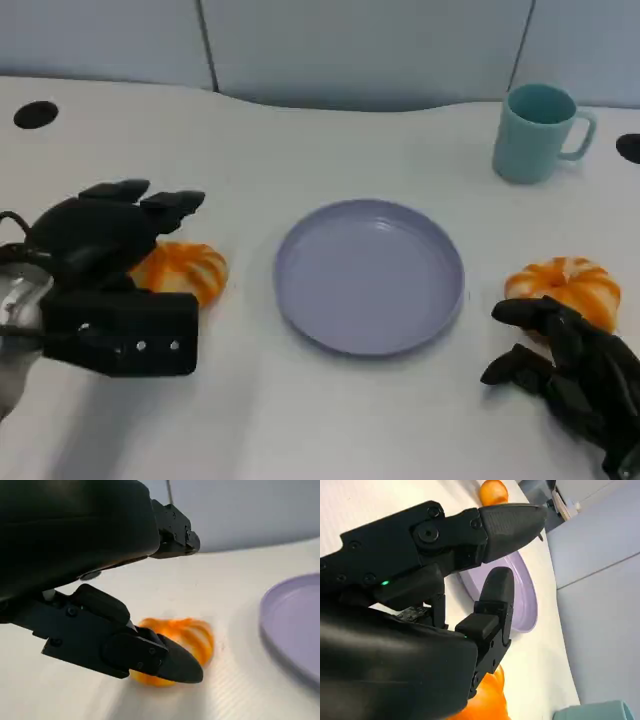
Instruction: Grasp the bread from the table and place it into the plate.
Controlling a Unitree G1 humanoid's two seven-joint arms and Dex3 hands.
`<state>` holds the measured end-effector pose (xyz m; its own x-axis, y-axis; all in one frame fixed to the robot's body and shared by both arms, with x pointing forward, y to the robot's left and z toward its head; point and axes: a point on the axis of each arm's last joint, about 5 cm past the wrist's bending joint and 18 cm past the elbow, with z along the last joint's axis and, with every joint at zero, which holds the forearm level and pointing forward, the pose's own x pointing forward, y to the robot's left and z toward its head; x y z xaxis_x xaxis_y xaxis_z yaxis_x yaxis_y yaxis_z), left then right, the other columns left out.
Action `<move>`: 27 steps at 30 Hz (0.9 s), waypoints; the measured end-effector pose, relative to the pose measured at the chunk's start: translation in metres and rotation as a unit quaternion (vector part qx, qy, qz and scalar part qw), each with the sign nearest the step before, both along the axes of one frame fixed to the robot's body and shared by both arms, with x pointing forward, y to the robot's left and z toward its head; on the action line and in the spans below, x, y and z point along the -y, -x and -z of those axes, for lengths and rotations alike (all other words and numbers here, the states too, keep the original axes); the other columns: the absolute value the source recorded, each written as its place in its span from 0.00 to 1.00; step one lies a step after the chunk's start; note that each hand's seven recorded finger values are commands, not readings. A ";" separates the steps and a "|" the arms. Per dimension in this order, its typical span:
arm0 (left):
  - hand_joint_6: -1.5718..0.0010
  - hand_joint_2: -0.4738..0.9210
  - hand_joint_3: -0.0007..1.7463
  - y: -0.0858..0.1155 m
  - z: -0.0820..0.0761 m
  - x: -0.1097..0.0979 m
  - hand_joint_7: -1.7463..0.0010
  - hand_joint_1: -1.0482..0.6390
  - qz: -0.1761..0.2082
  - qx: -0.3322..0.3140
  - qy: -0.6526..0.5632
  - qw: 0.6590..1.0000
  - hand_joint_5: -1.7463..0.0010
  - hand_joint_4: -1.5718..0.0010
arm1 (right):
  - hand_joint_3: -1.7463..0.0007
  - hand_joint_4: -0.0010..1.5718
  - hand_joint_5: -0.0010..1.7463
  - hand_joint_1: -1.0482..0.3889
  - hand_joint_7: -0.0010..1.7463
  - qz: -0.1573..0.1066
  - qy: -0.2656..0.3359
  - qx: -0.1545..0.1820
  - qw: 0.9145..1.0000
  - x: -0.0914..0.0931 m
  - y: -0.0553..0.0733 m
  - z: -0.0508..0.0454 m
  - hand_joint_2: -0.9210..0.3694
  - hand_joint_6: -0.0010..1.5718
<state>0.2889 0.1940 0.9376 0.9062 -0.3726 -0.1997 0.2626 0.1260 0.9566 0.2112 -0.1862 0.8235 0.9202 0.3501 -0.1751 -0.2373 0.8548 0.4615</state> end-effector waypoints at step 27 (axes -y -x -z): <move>0.91 0.98 0.00 -0.044 0.025 0.045 0.99 0.23 -0.070 -0.133 -0.084 0.985 0.99 0.98 | 0.85 0.36 0.81 0.45 0.60 0.003 0.000 -0.004 1.000 0.005 0.005 -0.0018 0.00 0.34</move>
<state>0.3330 0.1489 0.9122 0.8538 -0.1883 -0.4854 0.4981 0.0243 0.8668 0.2065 -0.1915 0.8253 0.9211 0.3439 -0.1827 -0.2276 0.8561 0.4641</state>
